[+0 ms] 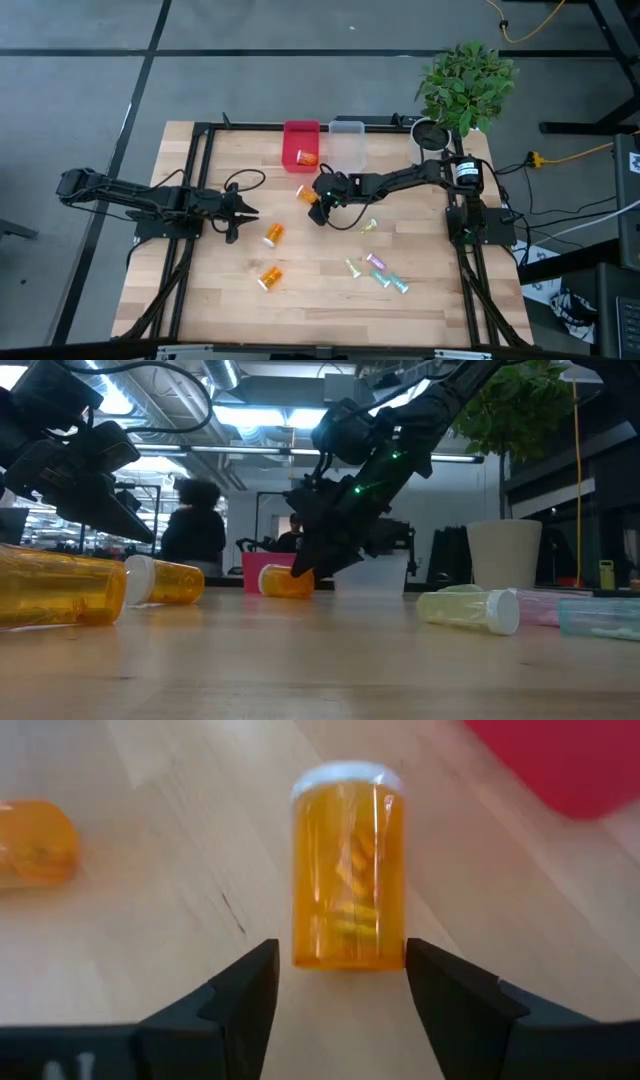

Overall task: Pick and place medicine bottles into bin by pill shape (circle, oval)
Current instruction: Put the large orange pill bottle into the red bin

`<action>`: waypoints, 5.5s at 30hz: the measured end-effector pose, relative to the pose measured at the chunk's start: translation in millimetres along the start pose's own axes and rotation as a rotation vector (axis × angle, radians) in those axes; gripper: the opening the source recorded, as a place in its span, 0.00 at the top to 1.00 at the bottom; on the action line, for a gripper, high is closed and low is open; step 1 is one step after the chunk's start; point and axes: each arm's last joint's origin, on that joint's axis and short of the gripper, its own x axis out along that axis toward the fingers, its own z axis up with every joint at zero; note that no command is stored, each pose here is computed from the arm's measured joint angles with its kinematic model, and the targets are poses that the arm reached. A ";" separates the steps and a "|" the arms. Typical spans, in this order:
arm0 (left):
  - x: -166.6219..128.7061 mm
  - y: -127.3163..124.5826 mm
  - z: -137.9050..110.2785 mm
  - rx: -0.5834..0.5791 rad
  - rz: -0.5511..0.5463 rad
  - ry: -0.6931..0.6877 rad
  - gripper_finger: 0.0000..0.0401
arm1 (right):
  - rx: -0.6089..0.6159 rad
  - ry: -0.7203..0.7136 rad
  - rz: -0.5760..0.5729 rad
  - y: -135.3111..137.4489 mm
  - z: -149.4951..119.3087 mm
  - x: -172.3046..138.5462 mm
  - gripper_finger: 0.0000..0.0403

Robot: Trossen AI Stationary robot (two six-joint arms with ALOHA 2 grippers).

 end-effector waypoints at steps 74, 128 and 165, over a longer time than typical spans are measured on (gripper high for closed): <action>0.0 0.1 -0.2 0.000 0.000 0.002 0.79 | -0.087 -0.137 0.027 8.3 11.6 23.4 0.54; 0.0 0.0 0.0 0.001 0.000 0.000 0.79 | -0.641 -0.322 0.591 102.0 54.8 -17.8 0.31; 0.0 0.0 0.0 0.000 0.000 0.000 0.79 | -0.652 -0.058 0.434 91.7 34.1 69.5 0.31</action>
